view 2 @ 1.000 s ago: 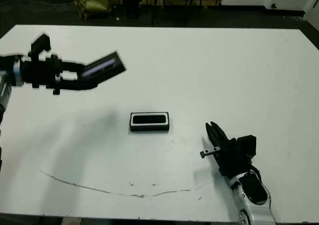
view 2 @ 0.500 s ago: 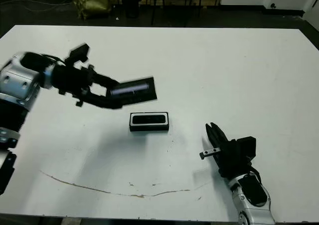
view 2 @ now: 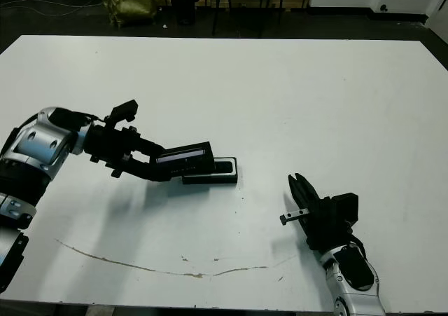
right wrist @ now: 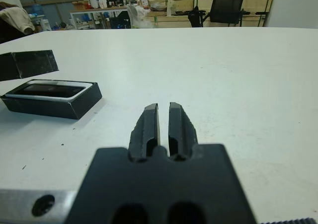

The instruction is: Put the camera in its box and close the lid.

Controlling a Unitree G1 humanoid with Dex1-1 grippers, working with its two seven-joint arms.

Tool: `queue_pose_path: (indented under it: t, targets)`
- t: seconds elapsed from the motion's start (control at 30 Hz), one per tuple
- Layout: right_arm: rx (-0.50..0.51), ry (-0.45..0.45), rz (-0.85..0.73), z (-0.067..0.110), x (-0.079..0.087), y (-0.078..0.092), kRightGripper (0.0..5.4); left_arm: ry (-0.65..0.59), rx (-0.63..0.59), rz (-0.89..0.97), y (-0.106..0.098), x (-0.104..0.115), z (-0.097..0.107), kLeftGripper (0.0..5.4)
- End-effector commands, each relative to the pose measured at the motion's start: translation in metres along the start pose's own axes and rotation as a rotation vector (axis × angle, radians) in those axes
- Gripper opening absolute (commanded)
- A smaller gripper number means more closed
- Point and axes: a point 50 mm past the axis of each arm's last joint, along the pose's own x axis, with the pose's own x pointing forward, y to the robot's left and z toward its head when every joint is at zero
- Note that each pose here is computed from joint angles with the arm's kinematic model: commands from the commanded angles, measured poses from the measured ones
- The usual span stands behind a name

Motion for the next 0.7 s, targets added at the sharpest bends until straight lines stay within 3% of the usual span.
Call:
queue_pose_path:
  t: [0.03,0.37,0.7]
  targets:
    - [0.000,0.021,0.003,-0.003,-0.001,-0.001,0.00,0.030,-0.008,0.018,-0.001,0.002,-0.012,2.39]
    - [-0.007,0.026,-0.009,-0.003,-0.002,0.000,0.00,-0.052,0.004,0.046,-0.005,0.017,-0.015,2.39]
    - [-0.018,0.024,-0.008,-0.002,-0.002,0.000,0.00,-0.054,0.001,0.043,-0.005,0.022,-0.017,2.39]
